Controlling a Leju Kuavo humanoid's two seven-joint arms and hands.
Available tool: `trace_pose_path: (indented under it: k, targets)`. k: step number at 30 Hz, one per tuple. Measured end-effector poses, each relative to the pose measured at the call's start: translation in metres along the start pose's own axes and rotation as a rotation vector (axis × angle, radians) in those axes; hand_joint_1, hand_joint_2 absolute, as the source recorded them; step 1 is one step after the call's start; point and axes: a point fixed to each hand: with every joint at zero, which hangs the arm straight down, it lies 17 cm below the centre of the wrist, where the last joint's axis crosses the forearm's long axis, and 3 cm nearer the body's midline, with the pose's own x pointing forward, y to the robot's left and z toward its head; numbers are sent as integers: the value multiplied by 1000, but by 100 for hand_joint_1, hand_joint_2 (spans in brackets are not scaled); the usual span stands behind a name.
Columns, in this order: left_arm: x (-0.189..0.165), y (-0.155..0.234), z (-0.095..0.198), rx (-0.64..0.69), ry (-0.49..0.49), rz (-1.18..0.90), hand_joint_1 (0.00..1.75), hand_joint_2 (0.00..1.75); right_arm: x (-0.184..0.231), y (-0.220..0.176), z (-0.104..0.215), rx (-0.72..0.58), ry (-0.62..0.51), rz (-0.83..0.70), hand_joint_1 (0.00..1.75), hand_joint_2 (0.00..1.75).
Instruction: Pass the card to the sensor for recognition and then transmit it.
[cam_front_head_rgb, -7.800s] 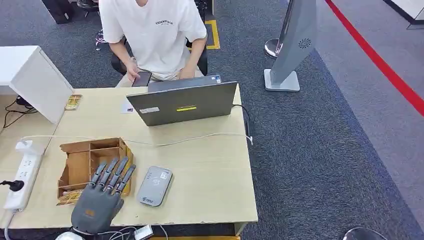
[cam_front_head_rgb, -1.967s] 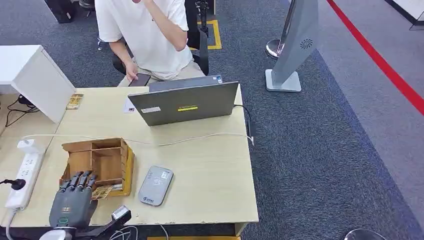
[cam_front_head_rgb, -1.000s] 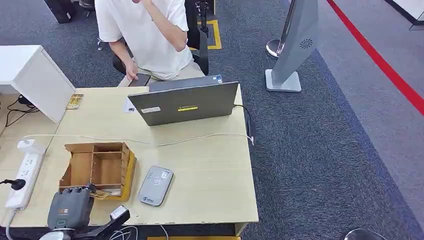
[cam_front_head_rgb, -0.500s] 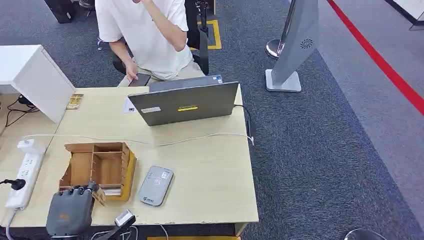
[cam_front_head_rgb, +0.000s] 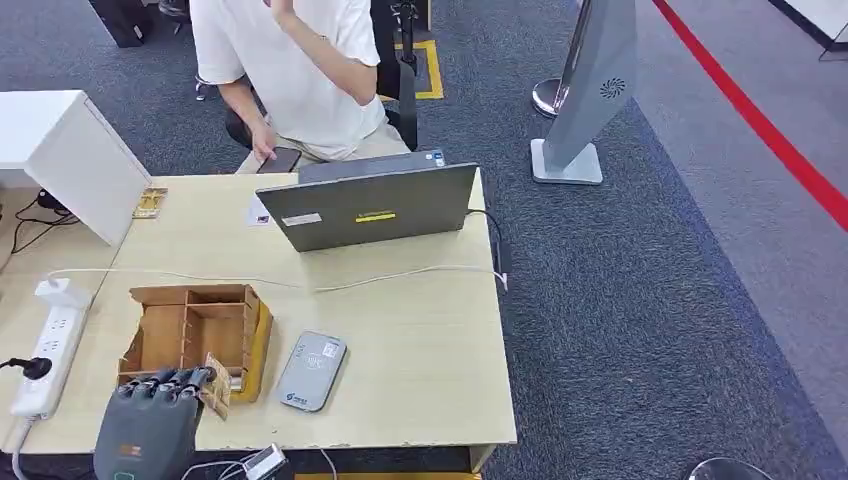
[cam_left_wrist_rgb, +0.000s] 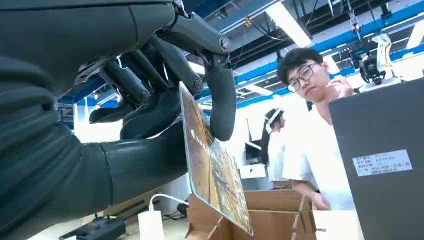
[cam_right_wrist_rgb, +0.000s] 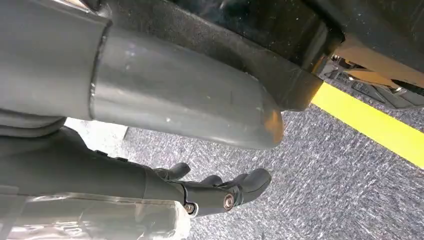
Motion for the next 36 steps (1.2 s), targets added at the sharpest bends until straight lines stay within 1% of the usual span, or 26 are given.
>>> trace_pose_path:
  k: [1,3,7,9,11,13,15,17,19,22,25,28,32,33,36]
  targets:
    - [1,2,0,6,-3,1,175,175,0,0,0,0,0,-1,0,0]
    - [4,15,-4,67,-16,11,175,175,0,0,0,0,-1,6,0,0]
    - [7,60,-33,263,-51,53,175,175,1,1,0,5,-8,32,0,0]
    - [-1,82,-62,350,-46,50,175,175,2,2,0,12,-13,47,0,0]
    - [-23,101,-102,435,-22,-3,175,175,7,3,0,23,-27,75,0,0]
    - [-56,116,-143,515,20,-100,175,175,13,5,1,40,-47,112,0,0]
    - [-94,123,-176,551,92,-160,175,175,15,8,1,55,-59,144,0,0]
    - [-138,121,-205,550,177,-209,175,175,17,9,2,62,-74,175,0,0]
    - [-178,117,-226,517,254,-249,175,175,18,10,2,71,-80,196,0,0]
    - [-221,105,-241,448,320,-302,175,175,16,11,2,76,-81,212,0,0]
    - [-242,94,-245,401,346,-325,175,175,16,10,2,74,-83,223,0,0]
    - [-253,84,-245,365,368,-337,175,175,15,9,1,74,-83,225,0,0]
    - [-257,62,-238,311,378,-340,175,175,14,8,1,75,-79,230,0,0]
    - [-257,57,-236,301,378,-339,0,175,13,8,1,75,-77,231,0,0]
    - [-258,41,-229,266,385,-333,0,175,11,7,1,72,-64,234,0,0]
